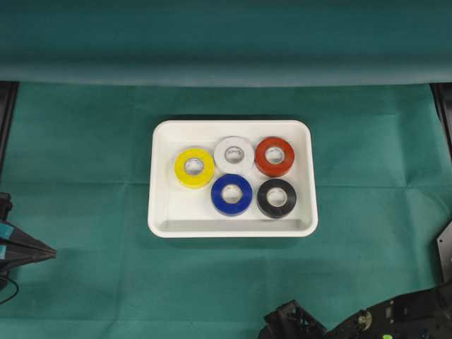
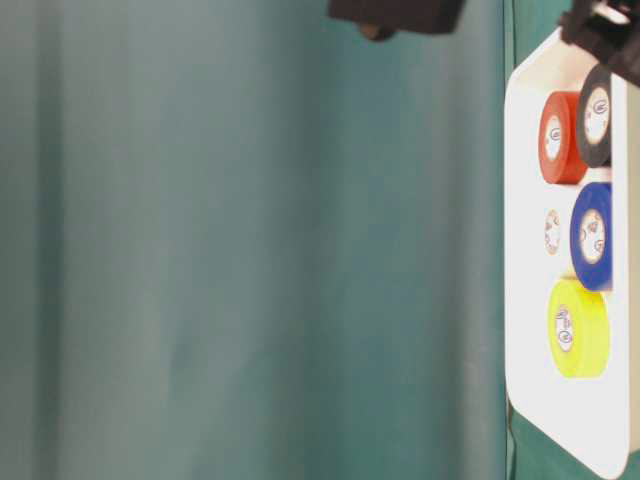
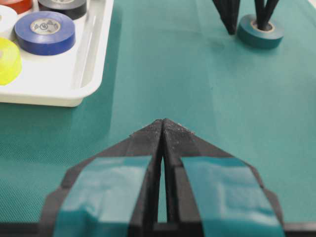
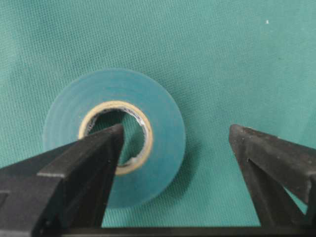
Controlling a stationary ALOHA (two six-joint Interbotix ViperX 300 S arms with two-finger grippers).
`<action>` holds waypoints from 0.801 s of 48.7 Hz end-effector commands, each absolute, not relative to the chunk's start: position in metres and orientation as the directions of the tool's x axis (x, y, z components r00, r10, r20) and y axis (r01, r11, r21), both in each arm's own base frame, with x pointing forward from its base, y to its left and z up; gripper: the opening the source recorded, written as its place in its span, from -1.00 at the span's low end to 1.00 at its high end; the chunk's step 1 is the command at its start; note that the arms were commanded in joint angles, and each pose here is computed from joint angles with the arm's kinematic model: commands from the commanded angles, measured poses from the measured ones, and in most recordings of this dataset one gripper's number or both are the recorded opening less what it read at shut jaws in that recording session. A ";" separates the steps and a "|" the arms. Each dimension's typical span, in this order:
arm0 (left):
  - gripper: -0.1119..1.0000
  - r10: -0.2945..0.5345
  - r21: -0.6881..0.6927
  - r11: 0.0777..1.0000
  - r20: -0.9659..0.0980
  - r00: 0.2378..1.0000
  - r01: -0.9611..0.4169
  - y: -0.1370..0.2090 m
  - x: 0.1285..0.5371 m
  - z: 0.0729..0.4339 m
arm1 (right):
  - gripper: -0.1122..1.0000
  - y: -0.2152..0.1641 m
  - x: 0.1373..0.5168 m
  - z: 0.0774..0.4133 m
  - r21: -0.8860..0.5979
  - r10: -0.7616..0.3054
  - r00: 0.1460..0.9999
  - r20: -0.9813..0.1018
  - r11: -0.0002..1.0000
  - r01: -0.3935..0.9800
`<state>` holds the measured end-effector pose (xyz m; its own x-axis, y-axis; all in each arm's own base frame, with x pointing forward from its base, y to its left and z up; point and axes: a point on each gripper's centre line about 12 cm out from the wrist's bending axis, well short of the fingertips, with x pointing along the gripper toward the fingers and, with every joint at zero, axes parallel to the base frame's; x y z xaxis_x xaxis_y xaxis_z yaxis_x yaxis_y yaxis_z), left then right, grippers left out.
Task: Put the tape into the white case with the right arm.
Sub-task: 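Lower the right gripper onto the teal tape roll and close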
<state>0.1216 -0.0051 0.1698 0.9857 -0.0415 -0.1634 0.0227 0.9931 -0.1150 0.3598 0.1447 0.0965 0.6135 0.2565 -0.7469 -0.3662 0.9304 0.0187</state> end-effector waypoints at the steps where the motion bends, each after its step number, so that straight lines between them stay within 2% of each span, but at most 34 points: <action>1: -0.80 -0.038 -0.117 0.993 -0.157 0.987 0.020 -0.005 0.123 0.175 | 0.35 0.148 0.365 0.104 0.017 0.268 0.630 -0.729 0.927 -0.374; 3: -0.80 -0.038 -0.117 0.993 -0.160 0.986 0.020 -0.005 0.123 0.174 | 0.23 0.148 0.365 0.105 0.018 0.267 0.631 -0.729 0.928 -0.372; 10: -0.80 -0.038 -0.117 0.993 -0.159 0.987 0.020 -0.005 0.123 0.174 | -0.48 0.148 0.365 0.105 0.016 0.266 0.632 -0.728 0.928 -0.373; 15: -0.80 -0.038 -0.117 0.993 -0.159 0.987 0.020 -0.005 0.123 0.174 | -0.78 0.148 0.365 0.106 0.018 0.268 0.633 -0.726 0.928 -0.372; 33: -0.80 -0.038 -0.117 0.993 -0.159 0.987 0.020 -0.005 0.123 0.174 | -0.80 0.149 0.365 0.107 0.021 0.272 0.635 -0.723 0.927 -0.373; 39: -0.80 -0.038 -0.117 0.993 -0.159 0.987 0.020 -0.005 0.123 0.174 | -0.80 0.149 0.367 0.117 0.017 0.274 0.652 -0.707 0.928 -0.372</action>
<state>0.1216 -0.0051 0.1697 0.9854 -0.0415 -0.1649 0.0226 0.9931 -0.1150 0.3597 0.1471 0.0961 0.6115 0.2590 -0.7477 -0.3734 0.9275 0.0159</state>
